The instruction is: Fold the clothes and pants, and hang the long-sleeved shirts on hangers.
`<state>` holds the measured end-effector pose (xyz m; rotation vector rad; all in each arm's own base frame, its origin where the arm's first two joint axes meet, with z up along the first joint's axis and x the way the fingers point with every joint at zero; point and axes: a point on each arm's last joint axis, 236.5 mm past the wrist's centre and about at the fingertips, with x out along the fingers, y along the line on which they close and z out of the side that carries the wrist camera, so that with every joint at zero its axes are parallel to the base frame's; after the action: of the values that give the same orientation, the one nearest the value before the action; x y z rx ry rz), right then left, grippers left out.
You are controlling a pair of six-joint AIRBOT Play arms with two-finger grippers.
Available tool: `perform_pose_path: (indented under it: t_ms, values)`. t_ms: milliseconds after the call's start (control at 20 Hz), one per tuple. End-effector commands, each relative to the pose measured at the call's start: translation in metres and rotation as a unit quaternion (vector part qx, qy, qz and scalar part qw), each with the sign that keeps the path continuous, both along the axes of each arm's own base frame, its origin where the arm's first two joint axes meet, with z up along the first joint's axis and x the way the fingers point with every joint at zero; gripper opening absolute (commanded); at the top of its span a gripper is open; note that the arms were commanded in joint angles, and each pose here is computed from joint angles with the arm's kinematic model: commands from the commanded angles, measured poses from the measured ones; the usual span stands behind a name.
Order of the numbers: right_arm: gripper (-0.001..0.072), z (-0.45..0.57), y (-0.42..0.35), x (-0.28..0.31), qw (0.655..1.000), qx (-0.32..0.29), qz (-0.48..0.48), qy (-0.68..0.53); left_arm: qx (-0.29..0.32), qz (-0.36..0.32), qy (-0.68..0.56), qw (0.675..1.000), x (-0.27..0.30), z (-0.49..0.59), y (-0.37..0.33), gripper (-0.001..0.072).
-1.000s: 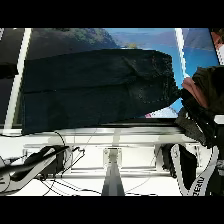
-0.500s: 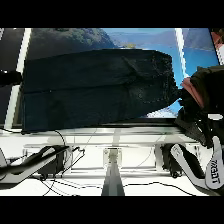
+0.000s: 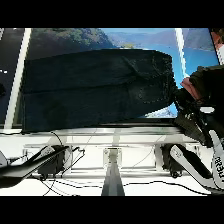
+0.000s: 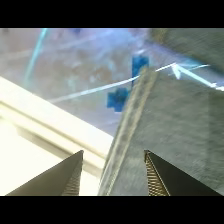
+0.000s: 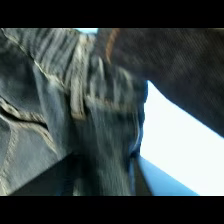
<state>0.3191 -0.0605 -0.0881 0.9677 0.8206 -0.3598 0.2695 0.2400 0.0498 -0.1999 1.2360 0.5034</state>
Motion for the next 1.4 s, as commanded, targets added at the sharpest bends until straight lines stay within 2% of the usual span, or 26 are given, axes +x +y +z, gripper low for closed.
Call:
perform_pose_path:
  t_ms: [0, 300, 450, 500, 550, 600, 700, 800, 1100, 1200, 1250, 1350]
  values:
    - [0.0330, 0.007, -0.011, 0.010, 0.999, -0.032, -0.008, -0.018, -0.060, 0.068, 0.001, 0.996, -0.032, -0.022, 0.006, 0.0410]
    - [0.0332, 0.004, -0.004, 0.006, 0.999, -0.030, 0.010, -0.008, -0.133, 0.138, 0.067, 0.979, -0.099, -0.081, -0.009, 0.0422]
    - [0.0360, 0.001, -0.002, 0.003, 0.999, -0.038, 0.026, 0.000, -0.171, 0.197, 0.089, 0.961, -0.136, -0.098, -0.016, 0.0424]
    - [0.0419, 0.000, -0.003, 0.002, 0.999, -0.041, 0.029, 0.002, -0.180, 0.212, 0.092, 0.956, -0.145, -0.103, -0.017, 0.0484]
    - [0.0461, 0.000, -0.003, 0.002, 0.999, -0.043, 0.030, 0.003, -0.191, 0.230, 0.087, 0.950, -0.152, -0.107, -0.019, 0.0627]
    - [0.0461, 0.000, -0.003, 0.002, 0.999, -0.043, 0.030, 0.003, -0.208, 0.256, 0.071, 0.941, -0.155, -0.111, -0.021, 0.0694]
    - [0.0460, 0.000, -0.003, 0.002, 0.999, -0.043, 0.030, 0.002, -0.245, 0.290, 0.034, 0.925, -0.154, -0.115, -0.028, 0.0694]
    - [0.0460, 0.000, -0.003, 0.002, 0.999, -0.044, 0.030, 0.002, -0.267, 0.289, -0.009, 0.919, -0.143, -0.120, -0.031, 0.0692]
    - [0.0460, 0.000, -0.005, 0.003, 0.999, -0.047, 0.027, 0.000, -0.294, 0.292, -0.062, 0.908, -0.121, -0.152, -0.054, 0.0685]
    - [0.0459, 0.001, -0.006, 0.003, 0.999, -0.048, 0.026, 0.000, -0.296, 0.287, -0.108, 0.905, -0.102, -0.145, -0.048, 0.0528]
    - [0.0460, 0.001, -0.006, 0.003, 0.998, -0.049, 0.025, 0.000, -0.292, 0.281, -0.115, 0.907, -0.099, -0.144, -0.045, 0.0504]
    - [0.0459, 0.001, -0.008, 0.004, 0.998, -0.052, 0.022, -0.002, -0.285, 0.279, -0.108, 0.911, -0.102, -0.147, -0.044, 0.0504]
